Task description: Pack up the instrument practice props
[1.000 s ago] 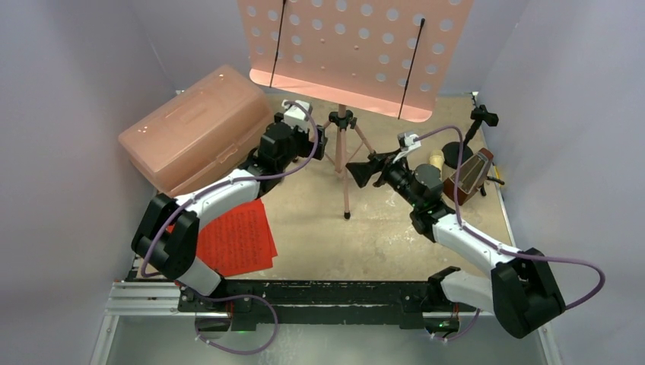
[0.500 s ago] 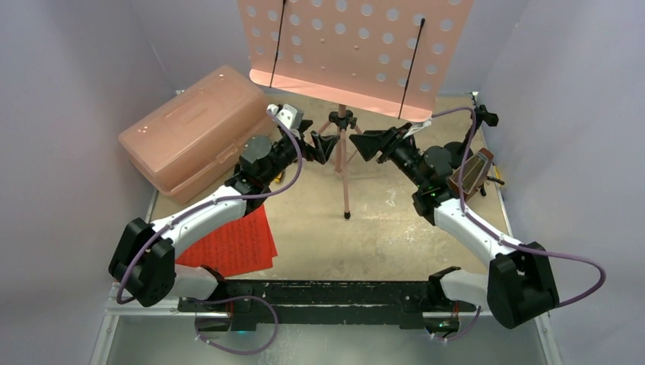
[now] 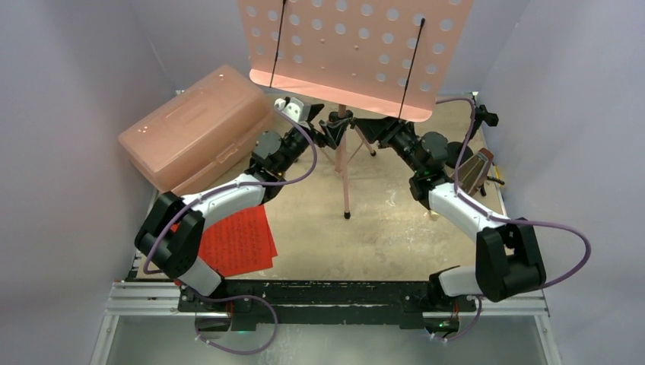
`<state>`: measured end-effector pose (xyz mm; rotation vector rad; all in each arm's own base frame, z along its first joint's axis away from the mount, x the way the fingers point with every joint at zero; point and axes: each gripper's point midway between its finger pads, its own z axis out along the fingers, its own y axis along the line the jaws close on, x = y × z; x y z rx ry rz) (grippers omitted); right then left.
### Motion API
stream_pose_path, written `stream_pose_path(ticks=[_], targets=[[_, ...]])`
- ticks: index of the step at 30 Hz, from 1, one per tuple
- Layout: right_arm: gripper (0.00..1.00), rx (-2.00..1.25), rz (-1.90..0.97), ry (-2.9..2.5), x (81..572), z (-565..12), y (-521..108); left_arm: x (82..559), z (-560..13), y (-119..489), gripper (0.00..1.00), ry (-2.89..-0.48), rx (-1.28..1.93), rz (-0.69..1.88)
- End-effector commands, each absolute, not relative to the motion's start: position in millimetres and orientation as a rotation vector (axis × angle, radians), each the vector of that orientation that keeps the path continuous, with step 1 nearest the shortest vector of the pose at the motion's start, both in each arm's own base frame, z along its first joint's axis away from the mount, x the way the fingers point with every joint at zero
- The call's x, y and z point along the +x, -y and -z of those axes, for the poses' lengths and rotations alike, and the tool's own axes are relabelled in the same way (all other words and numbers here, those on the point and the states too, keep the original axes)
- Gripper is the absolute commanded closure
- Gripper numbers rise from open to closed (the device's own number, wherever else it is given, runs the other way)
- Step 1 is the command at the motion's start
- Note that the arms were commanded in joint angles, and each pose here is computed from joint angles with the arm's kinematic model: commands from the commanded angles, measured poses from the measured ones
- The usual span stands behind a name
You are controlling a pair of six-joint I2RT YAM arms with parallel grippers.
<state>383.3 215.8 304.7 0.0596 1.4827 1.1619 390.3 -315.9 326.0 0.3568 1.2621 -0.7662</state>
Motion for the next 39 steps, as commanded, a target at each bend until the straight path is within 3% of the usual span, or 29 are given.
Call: stream_pose_path(ticks=[1, 6, 15, 19, 22, 24, 39], targets=[[0.50, -0.010, -1.226, -1.350, 381, -349, -221, 388, -385, 319, 0.14, -1.047, 0.357, 0.777], [0.55, -0.055, -1.268, -1.379, 382, -340, -232, 395, -388, 325, 0.21, -1.037, 0.376, 0.760], [0.73, -0.171, -1.297, -1.385, 376, -326, -243, 397, -388, 330, 0.64, -1.043, 0.409, 0.757], [0.83, -0.273, -1.260, -1.364, 372, -320, -246, 393, -395, 332, 0.79, -1.031, 0.425, 0.767], [0.98, -0.340, -1.195, -1.343, 374, -318, -246, 392, -403, 334, 0.90, -1.034, 0.429, 0.785], [1.00, -0.387, -1.130, -1.318, 377, -318, -245, 395, -406, 338, 0.96, -1.053, 0.431, 0.797], [1.00, -0.734, -0.424, -0.734, 354, -332, -210, 406, -423, 347, 1.00, -1.146, 0.401, 0.845]])
